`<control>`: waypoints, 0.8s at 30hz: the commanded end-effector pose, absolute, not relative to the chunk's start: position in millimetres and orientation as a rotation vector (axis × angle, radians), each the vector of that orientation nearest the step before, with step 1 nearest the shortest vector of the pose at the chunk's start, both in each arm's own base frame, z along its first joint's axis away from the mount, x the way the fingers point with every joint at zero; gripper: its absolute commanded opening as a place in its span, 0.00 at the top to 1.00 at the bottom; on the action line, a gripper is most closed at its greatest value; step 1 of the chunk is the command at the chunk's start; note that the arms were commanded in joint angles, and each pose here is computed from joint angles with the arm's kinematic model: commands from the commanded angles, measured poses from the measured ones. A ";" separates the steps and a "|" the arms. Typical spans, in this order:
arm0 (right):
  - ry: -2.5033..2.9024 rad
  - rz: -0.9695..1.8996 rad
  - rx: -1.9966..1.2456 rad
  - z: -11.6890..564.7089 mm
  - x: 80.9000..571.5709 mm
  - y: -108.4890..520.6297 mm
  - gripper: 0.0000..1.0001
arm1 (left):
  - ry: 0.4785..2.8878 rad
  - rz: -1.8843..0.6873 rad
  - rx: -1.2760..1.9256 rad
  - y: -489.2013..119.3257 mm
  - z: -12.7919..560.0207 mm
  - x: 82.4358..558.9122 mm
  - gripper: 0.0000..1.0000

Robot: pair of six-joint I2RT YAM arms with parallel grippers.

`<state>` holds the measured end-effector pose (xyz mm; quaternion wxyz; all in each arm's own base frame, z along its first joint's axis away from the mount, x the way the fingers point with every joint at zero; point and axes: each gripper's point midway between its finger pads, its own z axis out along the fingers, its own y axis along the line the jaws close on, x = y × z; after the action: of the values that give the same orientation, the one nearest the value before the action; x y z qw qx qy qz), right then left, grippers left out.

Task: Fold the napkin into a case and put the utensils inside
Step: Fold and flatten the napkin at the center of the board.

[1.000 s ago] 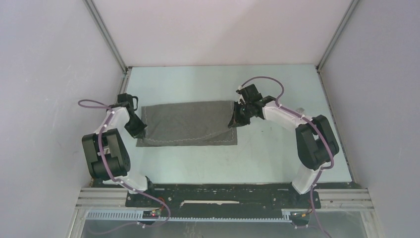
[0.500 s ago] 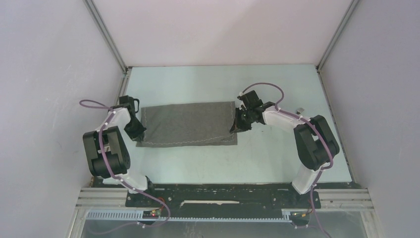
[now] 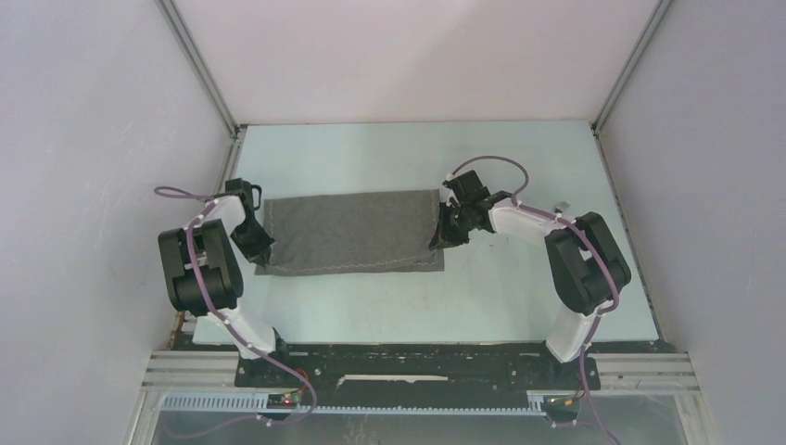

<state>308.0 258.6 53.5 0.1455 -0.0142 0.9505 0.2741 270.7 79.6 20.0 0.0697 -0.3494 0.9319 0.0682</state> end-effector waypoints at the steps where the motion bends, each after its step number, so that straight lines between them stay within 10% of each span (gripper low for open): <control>1: 2.723 0.788 -0.059 49.9 313.1 260.6 1.00 | 2.780 0.197 -1.043 86.4 24.7 279.2 1.00; 24: 2.764 0.768 -0.031 37.1 312.1 254.8 1.00 | 2.789 0.164 -1.077 86.5 21.2 280.2 1.00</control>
<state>309.4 257.3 36.5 0.1308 -0.0087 0.9542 0.2688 271.1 81.3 18.1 0.0635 -0.3586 0.9296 0.0572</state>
